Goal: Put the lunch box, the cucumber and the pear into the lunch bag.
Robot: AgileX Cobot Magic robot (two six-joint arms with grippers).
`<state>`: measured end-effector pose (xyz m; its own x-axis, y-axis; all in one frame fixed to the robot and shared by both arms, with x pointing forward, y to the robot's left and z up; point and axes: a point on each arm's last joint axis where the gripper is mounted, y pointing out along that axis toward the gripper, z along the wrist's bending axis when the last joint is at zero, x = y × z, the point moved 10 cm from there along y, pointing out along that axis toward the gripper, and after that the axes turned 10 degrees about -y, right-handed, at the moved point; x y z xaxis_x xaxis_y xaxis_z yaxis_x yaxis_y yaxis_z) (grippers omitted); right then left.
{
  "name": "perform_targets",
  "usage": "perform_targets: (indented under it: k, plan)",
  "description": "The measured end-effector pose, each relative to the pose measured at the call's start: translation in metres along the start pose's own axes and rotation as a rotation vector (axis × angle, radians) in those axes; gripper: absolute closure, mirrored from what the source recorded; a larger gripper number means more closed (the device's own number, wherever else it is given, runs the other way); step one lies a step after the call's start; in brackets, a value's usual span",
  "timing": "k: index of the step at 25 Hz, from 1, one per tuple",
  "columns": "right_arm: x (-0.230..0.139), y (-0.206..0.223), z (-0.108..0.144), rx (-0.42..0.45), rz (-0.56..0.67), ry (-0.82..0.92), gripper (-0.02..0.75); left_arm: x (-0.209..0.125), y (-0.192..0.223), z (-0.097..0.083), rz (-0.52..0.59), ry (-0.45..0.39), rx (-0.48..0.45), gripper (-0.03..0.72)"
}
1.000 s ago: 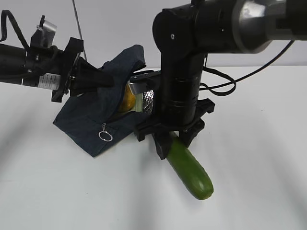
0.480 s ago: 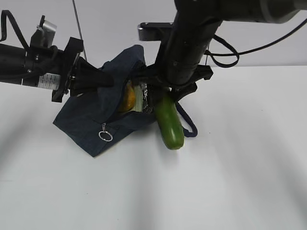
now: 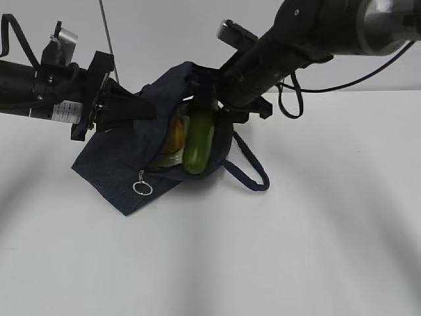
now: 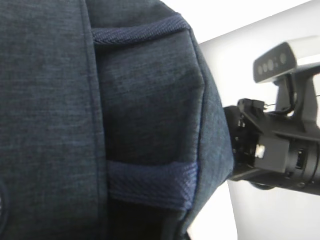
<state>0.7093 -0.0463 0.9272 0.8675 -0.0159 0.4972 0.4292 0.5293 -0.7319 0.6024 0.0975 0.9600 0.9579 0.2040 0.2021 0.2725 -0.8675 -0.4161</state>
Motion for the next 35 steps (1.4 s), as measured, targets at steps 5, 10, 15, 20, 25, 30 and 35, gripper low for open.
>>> perform_targets:
  k: [5, 10, 15, 20, 25, 30, 35]
  plan:
    - [0.002, 0.019, -0.002, 0.034, -0.027, 0.033, 0.346, 0.0, 0.0, 0.0, 0.0, 0.0, 0.0, 0.686]
    - [0.015, 0.02, 0.002, 0.065, -0.1, 0.002, 0.346, -0.001, 0.0, -0.001, 0.006, -0.001, -0.006, 0.686]
    - [0.021, 0.023, 0.011, 0.122, -0.138, 0.0, 0.329, -0.003, 0.0, -0.003, 0.015, -0.001, -0.015, 0.686]
    - [0.018, 0.031, 0.012, 0.15, -0.132, 0.003, 0.284, -0.005, 0.0, -0.005, 0.026, -0.001, -0.024, 0.686]
    - [0.017, 0.031, 0.014, 0.157, -0.128, -0.039, 0.242, -0.007, 0.0, -0.006, 0.038, 0.0, -0.034, 0.686]
    - [0.011, 0.031, 0.016, 0.165, -0.099, -0.066, 0.19, -0.009, 0.0, -0.007, 0.047, 0.002, -0.037, 0.686]
    - [0.006, 0.03, 0.007, 0.146, -0.066, -0.112, 0.183, -0.01, 0.0, -0.007, 0.053, 0.004, -0.038, 0.686]
